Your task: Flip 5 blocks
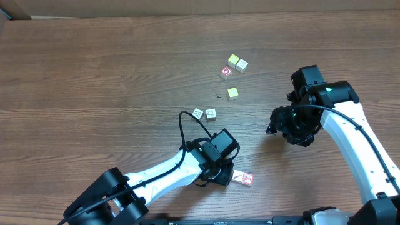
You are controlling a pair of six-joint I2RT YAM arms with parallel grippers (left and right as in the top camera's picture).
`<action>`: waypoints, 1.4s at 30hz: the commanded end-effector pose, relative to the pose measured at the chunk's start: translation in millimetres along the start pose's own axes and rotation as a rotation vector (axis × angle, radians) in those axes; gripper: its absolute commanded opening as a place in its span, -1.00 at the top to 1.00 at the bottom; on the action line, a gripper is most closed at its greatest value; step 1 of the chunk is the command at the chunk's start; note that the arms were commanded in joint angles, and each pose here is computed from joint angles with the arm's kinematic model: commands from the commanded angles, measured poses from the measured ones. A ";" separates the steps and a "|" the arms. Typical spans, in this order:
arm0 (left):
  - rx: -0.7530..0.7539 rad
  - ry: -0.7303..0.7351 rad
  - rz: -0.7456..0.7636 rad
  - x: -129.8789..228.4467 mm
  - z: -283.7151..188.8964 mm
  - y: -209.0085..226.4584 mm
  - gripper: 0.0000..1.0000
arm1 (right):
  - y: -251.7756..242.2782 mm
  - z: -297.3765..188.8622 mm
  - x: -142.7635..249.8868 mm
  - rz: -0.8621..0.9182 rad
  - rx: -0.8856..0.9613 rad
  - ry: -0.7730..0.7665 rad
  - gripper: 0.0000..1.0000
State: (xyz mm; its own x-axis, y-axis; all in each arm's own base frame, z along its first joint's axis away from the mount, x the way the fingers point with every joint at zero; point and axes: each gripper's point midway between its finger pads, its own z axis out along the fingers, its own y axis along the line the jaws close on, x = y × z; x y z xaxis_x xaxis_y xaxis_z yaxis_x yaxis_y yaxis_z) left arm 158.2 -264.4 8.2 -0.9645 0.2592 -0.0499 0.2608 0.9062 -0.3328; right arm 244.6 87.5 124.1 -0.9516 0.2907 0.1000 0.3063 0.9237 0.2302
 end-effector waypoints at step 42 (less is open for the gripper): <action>-0.135 -0.059 -0.062 -22.6 -25.7 60.7 0.92 | 9.2 -9.0 -1.3 -0.007 -0.046 -0.014 -0.32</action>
State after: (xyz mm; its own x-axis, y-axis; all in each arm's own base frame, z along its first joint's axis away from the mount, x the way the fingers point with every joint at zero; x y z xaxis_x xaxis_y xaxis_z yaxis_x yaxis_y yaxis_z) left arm 200.8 -203.9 21.1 -0.9828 0.1426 -0.1173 0.1637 0.9667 -0.1965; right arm 242.0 91.4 125.2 -0.9503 0.2880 0.1185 0.3092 0.9179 0.2487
